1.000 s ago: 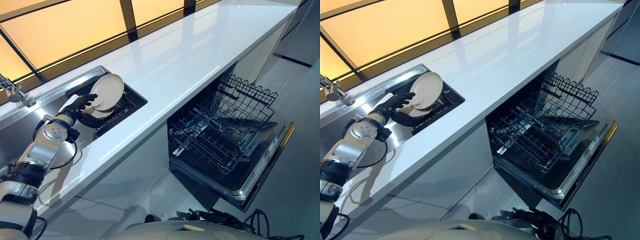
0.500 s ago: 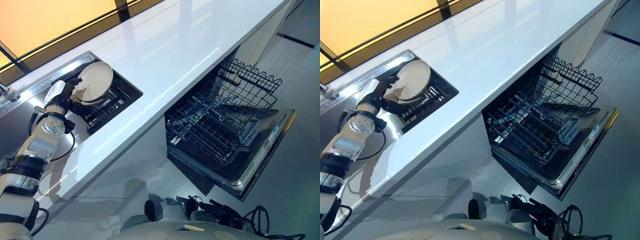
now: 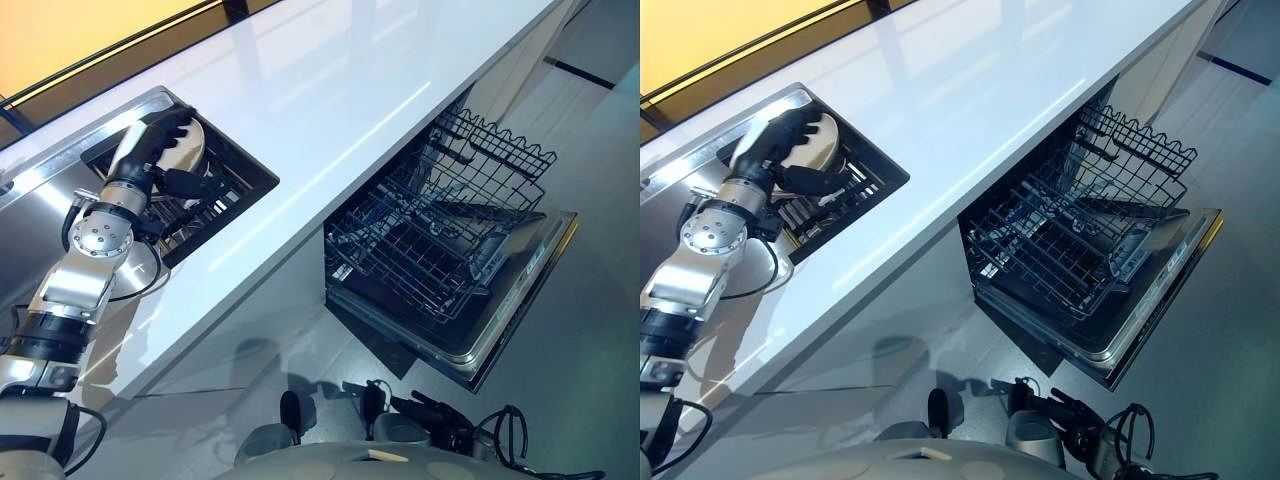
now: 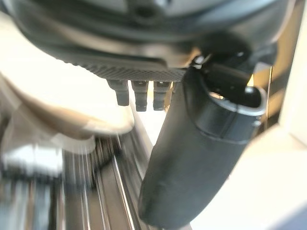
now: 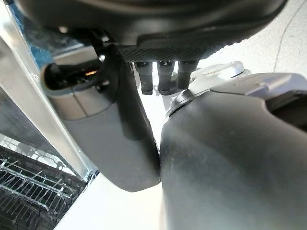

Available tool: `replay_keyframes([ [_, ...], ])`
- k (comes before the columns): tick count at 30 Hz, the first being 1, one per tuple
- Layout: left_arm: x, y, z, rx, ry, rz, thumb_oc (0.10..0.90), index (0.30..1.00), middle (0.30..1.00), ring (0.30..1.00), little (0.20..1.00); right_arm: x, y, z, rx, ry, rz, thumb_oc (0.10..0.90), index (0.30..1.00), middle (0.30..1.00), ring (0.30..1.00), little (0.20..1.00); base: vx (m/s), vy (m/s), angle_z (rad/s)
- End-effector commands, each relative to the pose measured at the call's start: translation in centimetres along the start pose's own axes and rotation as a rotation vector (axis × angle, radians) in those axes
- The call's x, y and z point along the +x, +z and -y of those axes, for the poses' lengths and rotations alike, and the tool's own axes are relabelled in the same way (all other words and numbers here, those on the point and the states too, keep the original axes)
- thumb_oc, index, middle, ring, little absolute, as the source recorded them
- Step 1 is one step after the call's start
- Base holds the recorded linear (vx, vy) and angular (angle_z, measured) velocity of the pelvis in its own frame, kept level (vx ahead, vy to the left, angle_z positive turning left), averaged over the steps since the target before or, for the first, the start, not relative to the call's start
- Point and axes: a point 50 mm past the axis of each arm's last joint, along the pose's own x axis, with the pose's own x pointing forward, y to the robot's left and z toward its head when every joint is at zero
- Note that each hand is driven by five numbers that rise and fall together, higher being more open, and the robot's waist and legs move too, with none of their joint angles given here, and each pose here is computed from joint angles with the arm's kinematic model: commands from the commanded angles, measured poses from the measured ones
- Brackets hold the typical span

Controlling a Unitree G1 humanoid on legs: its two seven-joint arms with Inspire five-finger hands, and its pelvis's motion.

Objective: Pick up plates and place into dishwasher.

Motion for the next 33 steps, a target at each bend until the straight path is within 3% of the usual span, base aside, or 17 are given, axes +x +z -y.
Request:
replay_keyframes([
  [1, -0.8, 5.1, -4.8, -0.007, 0.121, 0.226, 0.800, 0.900, 0.900, 0.900, 0.900, -0.5, -1.1, 1.1, 0.010, -0.015, -0.025, 0.800, 0.900, 0.900, 0.900, 0.900, 0.00, 0.000, 0.00],
  [7, -2.1, 5.8, -5.0, -0.161, 0.106, 0.305, 0.800, 0.900, 0.900, 0.900, 0.900, -0.5, -0.7, 1.0, -0.003, -0.004, -0.028, 0.800, 0.900, 0.900, 0.900, 0.900, -0.01, 0.002, 0.00],
  [13, -3.9, 6.8, -7.4, -0.100, 0.483, 0.435, 0.800, 0.900, 0.900, 0.900, 0.900, -0.3, -0.6, 0.4, -0.041, 0.007, -0.049, 0.800, 0.900, 0.900, 0.900, 0.900, 0.00, 0.000, 0.00],
  [16, -4.6, 8.2, -8.6, 0.016, 0.709, 0.548, 0.800, 0.900, 0.900, 0.900, 0.900, -0.1, -0.7, -0.1, -0.032, 0.017, -0.051, 0.800, 0.900, 0.900, 0.900, 0.900, 0.01, -0.012, 0.05],
  [19, -4.3, 9.5, -9.0, 0.125, 0.822, 0.589, 0.800, 0.900, 0.900, 0.900, 0.900, 0.0, -0.9, -0.5, -0.029, 0.019, -0.057, 0.800, 0.900, 0.900, 0.900, 0.900, 0.03, -0.018, 0.02],
  [26, -2.4, 10.3, -9.7, 0.397, 0.938, 0.503, 0.800, 0.900, 0.900, 0.900, 0.900, -0.1, -1.7, -0.3, -0.055, 0.008, -0.093, 0.800, 0.900, 0.900, 0.900, 0.900, 0.05, -0.002, -0.02],
  [33, -0.7, 9.4, -10.2, 0.453, 0.902, 0.355, 0.800, 0.900, 0.900, 0.900, 0.900, -0.4, -2.3, 0.5, -0.082, -0.010, -0.109, 0.800, 0.900, 0.900, 0.900, 0.900, 0.05, 0.017, -0.09],
])
